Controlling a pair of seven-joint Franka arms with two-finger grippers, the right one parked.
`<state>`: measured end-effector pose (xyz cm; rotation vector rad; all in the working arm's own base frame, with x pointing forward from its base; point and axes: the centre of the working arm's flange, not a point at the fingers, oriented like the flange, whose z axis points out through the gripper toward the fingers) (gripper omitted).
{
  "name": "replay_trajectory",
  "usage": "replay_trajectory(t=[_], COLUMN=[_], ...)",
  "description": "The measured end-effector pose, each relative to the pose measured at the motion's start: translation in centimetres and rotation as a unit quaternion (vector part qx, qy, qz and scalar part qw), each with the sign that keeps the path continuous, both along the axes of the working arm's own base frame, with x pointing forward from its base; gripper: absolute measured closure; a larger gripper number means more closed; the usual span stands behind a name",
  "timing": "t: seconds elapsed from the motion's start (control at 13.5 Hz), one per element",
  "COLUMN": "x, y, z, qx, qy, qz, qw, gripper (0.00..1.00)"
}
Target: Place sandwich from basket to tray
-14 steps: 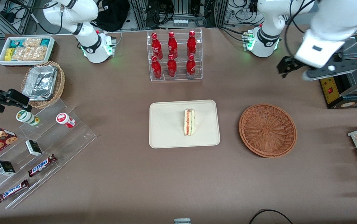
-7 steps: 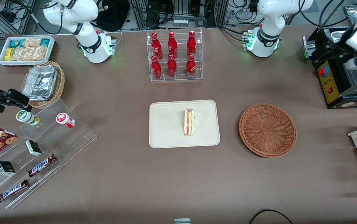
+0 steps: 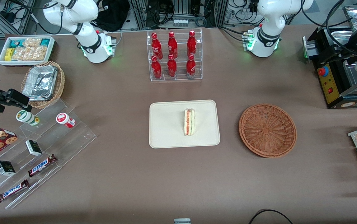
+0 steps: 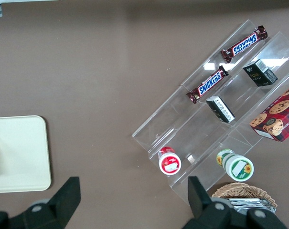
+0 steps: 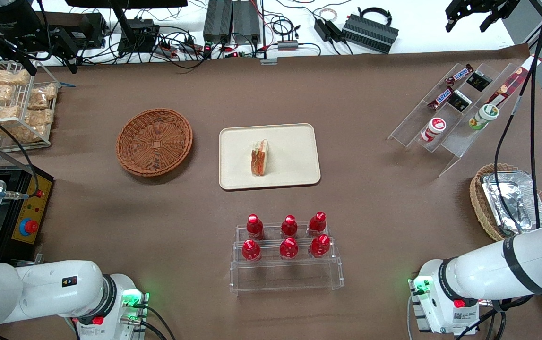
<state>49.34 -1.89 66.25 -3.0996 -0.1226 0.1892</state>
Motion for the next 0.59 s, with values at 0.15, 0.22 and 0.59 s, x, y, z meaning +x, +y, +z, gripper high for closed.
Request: replay_trajectory(t=[0.15, 0.22, 0.59], x=[0.5, 0.8, 2.5], y=[-0.2, -0.5, -0.7], z=[-0.3, -0.6, -0.2], qx=[-0.001, -0.002, -0.006], qy=[0.002, 0.005, -0.004], qz=[-0.003, -0.005, -0.008], qw=[1.0000, 1.0000, 0.9999], gripper=[0.00, 0.00, 0.00])
